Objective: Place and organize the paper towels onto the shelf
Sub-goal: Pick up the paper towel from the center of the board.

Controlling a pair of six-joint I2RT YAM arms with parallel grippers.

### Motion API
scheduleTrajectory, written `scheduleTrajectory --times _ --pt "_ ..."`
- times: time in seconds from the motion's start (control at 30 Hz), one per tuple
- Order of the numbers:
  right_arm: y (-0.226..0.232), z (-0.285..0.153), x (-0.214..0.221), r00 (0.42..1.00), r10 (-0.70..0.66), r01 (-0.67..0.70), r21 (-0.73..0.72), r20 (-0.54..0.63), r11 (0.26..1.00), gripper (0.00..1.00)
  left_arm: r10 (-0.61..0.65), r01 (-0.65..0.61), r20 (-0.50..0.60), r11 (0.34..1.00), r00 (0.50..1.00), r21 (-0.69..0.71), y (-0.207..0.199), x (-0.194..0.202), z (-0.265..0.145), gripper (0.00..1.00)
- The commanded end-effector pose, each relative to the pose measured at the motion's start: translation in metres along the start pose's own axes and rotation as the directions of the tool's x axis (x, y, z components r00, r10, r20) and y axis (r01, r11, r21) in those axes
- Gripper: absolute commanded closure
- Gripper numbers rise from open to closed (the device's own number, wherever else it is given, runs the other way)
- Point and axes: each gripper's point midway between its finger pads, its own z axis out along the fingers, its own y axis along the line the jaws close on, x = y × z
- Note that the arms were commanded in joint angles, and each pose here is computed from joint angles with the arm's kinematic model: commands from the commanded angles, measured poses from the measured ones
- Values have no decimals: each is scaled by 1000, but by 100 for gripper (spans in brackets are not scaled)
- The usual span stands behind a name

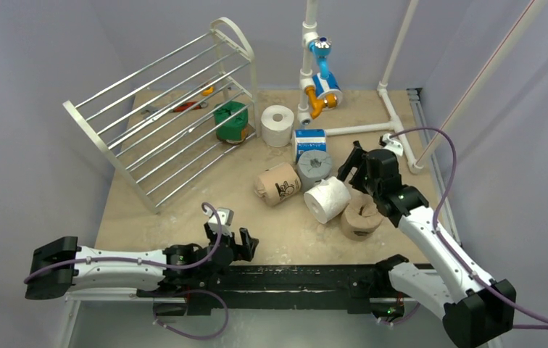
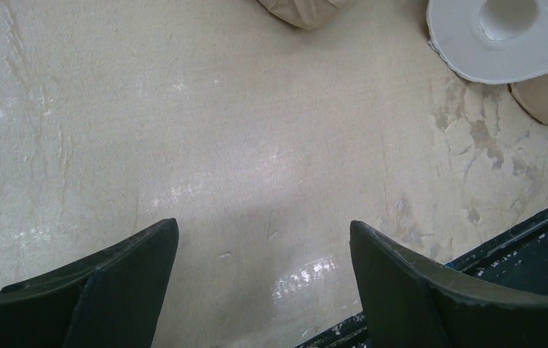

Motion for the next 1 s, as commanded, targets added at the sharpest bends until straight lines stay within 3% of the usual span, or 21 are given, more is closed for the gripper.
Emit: scheduleTrajectory --times 0.0,0.2,0.3,0.4,0.47,0.77,0.97 --pt "-19 -30 -21 997 37 -44 96 73 994 20 -43 44 35 999 998 -13 -1 -7 1 12" --pt "-28 -69 -33 991 65 -77 97 119 992 21 -8 8 3 999 1000 -38 0 -2 3 12" --pt "-23 -74 -25 998 27 -30 58 64 998 24 4 -4 -11 999 1000 -38 -3 1 4 12" --pt "-4 -70 5 994 -39 34 -52 -97 998 30 13 -14 -22 999 1000 -38 -6 2 5 12" --pt "-2 -68 16 987 -62 54 -59 -147 997 32 10 -11 -21 999 1000 -35 -7 1 5 13" --pt "-2 -70 46 966 -148 152 1 -210 988 32 -58 59 7 998 998 -20 4 1 0 14" --pt "-14 -72 36 984 -113 127 98 -138 987 31 -91 91 -4 995 996 -47 11 6 -1 14"
